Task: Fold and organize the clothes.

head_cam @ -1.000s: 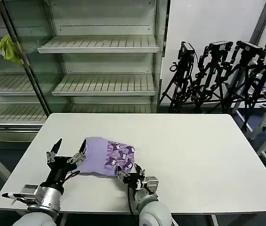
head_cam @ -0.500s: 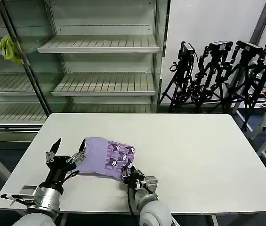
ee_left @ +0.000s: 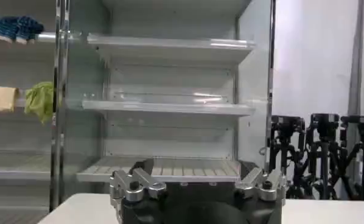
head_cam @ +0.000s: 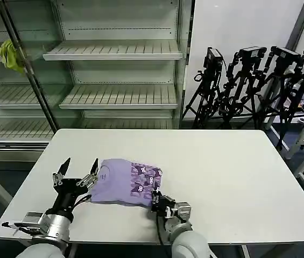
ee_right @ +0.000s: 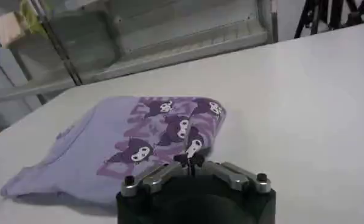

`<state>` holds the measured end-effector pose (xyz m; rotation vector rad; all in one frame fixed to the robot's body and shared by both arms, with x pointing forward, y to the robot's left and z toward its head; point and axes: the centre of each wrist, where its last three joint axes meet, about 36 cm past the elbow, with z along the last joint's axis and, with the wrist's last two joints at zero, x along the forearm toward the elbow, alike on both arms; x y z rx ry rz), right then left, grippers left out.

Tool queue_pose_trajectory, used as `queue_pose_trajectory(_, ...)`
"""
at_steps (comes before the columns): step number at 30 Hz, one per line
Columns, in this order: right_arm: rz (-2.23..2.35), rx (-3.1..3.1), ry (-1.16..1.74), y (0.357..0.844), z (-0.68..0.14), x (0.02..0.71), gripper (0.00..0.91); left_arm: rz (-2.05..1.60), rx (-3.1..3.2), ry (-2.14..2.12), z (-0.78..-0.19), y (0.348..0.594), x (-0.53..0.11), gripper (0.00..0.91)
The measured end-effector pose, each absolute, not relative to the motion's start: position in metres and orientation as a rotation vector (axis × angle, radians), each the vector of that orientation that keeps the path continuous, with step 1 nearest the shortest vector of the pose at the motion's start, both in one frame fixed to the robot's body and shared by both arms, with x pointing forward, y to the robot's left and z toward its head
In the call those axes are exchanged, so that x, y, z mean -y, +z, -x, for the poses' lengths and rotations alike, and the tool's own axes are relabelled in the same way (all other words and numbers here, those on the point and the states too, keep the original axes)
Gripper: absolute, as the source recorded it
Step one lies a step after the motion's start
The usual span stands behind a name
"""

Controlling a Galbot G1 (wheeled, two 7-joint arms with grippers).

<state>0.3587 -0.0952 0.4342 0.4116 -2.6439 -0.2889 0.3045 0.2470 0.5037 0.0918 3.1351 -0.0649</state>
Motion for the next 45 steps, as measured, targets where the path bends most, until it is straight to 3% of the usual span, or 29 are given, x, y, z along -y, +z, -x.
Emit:
queue_pose_trajectory(22, -0.267, 2.783, -0.076, 0.465, -0.361, 0.186, 0.000, -0.126, -3.125, -0.106, -0.304, 0.505, -0.233, 0.907)
queue_pose_trajectory(23, -0.262, 2.787, -0.066, 0.466, -0.362, 0.189, 0.081, -0.126, -3.125, -0.107, -0.304, 0.505, -0.233, 0.907)
queue_pose_trajectory(24, -0.258, 2.791, -0.055, 0.466, -0.363, 0.191, 0.907, -0.128, -3.127, -0.107, -0.304, 0.504, -0.233, 0.907)
queue_pose_trajectory(45, -0.148, 2.901, 0.140, 0.466, -0.371, 0.211, 0.907, -0.198, -3.117, -0.166, -0.308, 0.502, -0.228, 0.907)
